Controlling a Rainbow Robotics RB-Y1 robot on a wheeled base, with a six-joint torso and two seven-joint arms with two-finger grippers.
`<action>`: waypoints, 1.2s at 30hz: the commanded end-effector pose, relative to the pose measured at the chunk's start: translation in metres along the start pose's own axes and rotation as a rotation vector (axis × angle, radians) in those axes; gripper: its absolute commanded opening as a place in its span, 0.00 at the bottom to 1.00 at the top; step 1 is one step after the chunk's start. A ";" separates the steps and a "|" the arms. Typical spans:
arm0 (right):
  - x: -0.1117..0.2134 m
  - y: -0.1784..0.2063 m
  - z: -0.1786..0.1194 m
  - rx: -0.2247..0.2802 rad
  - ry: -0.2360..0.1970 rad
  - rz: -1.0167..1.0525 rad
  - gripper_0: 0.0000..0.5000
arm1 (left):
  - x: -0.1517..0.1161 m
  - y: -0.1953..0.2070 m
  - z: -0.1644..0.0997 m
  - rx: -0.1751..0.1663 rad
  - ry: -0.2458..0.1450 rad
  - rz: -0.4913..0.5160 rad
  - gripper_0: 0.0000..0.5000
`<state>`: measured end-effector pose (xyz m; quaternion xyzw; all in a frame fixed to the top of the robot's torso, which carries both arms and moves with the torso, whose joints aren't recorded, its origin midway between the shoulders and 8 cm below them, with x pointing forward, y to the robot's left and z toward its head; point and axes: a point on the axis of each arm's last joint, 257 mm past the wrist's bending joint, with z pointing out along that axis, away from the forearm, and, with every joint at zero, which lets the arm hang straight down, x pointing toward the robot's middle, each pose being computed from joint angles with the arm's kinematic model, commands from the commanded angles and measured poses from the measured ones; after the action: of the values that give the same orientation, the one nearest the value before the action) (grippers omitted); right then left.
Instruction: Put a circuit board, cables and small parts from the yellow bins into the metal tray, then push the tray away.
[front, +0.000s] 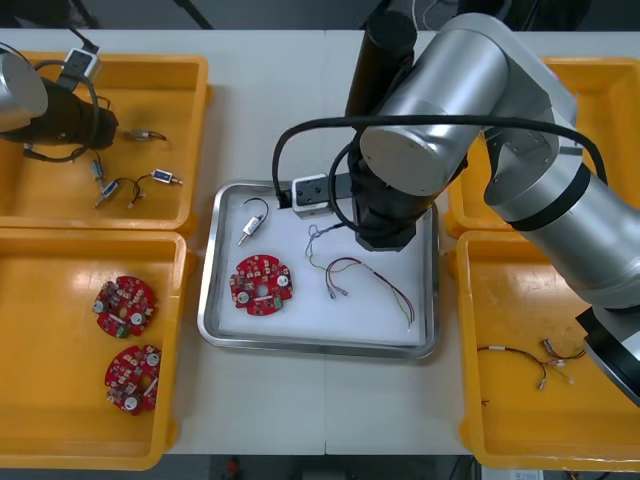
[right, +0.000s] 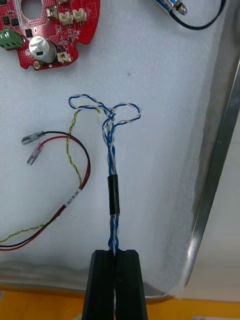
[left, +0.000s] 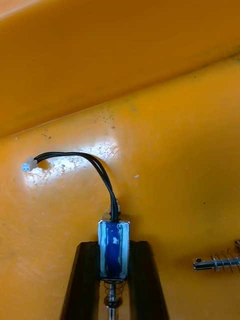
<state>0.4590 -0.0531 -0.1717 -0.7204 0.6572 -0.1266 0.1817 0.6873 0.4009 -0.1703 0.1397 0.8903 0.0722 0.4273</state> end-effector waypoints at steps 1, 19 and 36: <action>-0.021 -0.007 0.004 0.038 0.001 -0.099 0.00 | -0.039 -0.001 -0.009 0.001 -0.067 0.098 0.00; 0.007 -0.020 0.048 0.088 0.080 -0.072 0.00 | -0.027 0.026 -0.041 0.051 0.019 0.068 0.00; 0.016 -0.019 0.053 0.083 0.083 -0.042 1.00 | -0.038 0.021 -0.102 0.099 0.146 -0.025 0.00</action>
<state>0.4996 -0.0631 -0.2155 -0.7087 0.6571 -0.1835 0.1799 0.6306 0.3993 -0.1329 0.1834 0.9272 0.0220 0.3257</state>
